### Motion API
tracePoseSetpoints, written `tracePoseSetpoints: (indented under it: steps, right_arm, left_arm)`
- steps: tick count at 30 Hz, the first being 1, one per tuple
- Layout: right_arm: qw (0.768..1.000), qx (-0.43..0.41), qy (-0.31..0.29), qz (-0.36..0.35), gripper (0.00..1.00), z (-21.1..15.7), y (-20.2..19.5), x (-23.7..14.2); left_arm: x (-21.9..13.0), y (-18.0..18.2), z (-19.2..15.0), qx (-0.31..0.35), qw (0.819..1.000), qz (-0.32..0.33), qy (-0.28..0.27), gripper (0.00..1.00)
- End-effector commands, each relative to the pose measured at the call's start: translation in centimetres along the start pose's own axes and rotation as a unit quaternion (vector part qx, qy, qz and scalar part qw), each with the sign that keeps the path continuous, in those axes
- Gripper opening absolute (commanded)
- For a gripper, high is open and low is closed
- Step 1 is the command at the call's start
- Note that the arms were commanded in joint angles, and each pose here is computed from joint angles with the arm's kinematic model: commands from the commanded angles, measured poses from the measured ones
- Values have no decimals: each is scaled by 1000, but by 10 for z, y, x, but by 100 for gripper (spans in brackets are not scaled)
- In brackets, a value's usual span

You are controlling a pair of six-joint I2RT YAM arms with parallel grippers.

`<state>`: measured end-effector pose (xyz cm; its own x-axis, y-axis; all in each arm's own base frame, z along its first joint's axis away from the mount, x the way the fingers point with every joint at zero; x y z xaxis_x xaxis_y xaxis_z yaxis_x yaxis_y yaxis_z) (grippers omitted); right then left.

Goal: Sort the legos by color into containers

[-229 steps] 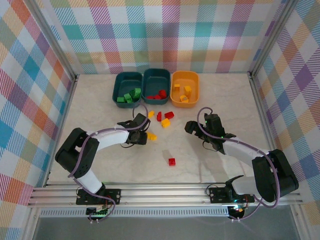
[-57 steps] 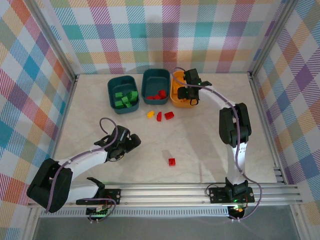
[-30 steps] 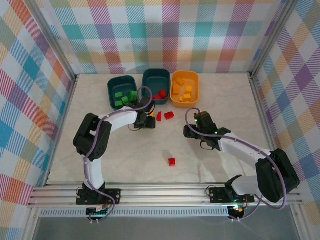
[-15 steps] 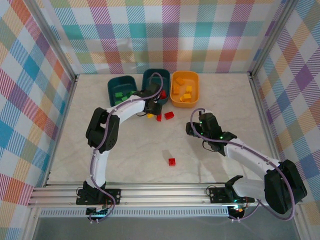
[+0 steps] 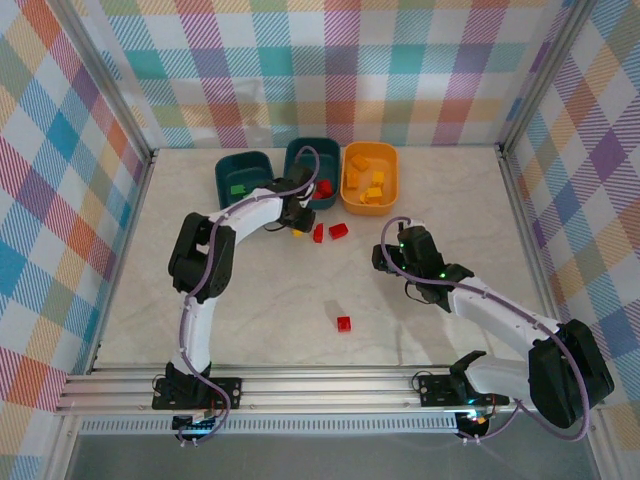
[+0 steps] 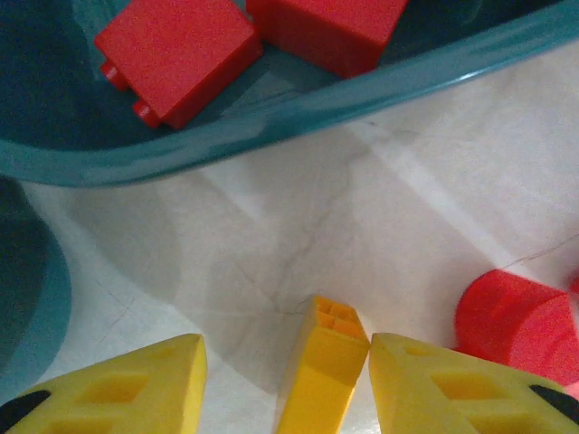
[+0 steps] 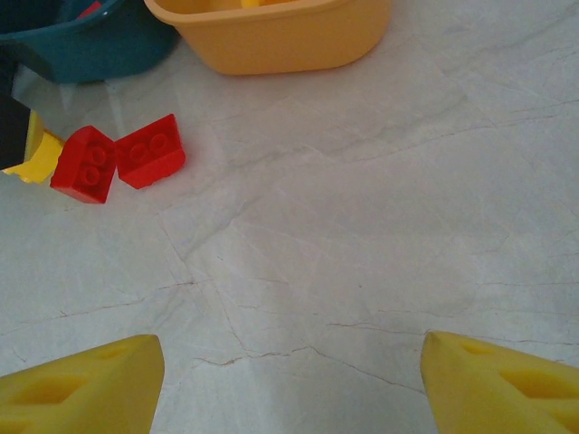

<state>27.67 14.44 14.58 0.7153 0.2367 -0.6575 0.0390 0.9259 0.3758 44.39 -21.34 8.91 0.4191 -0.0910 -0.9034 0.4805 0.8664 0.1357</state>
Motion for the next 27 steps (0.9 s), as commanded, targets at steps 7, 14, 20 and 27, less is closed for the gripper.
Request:
tracePoseSetpoints:
  steps: [7, 14, 20, 27]
  right_arm:
    - [1000, 10, -10, -4, 75, 3, -2, 4]
    - [1000, 9, -14, -10, 75, 3, -4, 5]
    - [1000, 9, -14, -12, 75, 3, -4, 7]
    - [999, 14, -21, -23, 75, 4, -8, 7]
  left_arm:
    - [21, -5, -11, 22, 999, -17, 24, 42]
    - [22, -6, -13, 15, 999, -18, 24, 28]
    - [-10, -5, -4, -27, 999, -28, -19, 16]
    - [-50, -21, 16, -75, 993, -64, -72, 8]
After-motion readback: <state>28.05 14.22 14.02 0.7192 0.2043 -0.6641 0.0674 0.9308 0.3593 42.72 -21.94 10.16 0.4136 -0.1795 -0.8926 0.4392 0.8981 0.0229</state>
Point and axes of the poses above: each hand's point on the last joint's axis, 136 mm out from that joint toward the fingers, its own x axis out along the fingers, its own y axis along the line the jaws close on, z = x × y, the point moved 4 cm from there along -x, back along the fingers, and after that the axes turned 10 degrees about x, right-handed, at the moved point
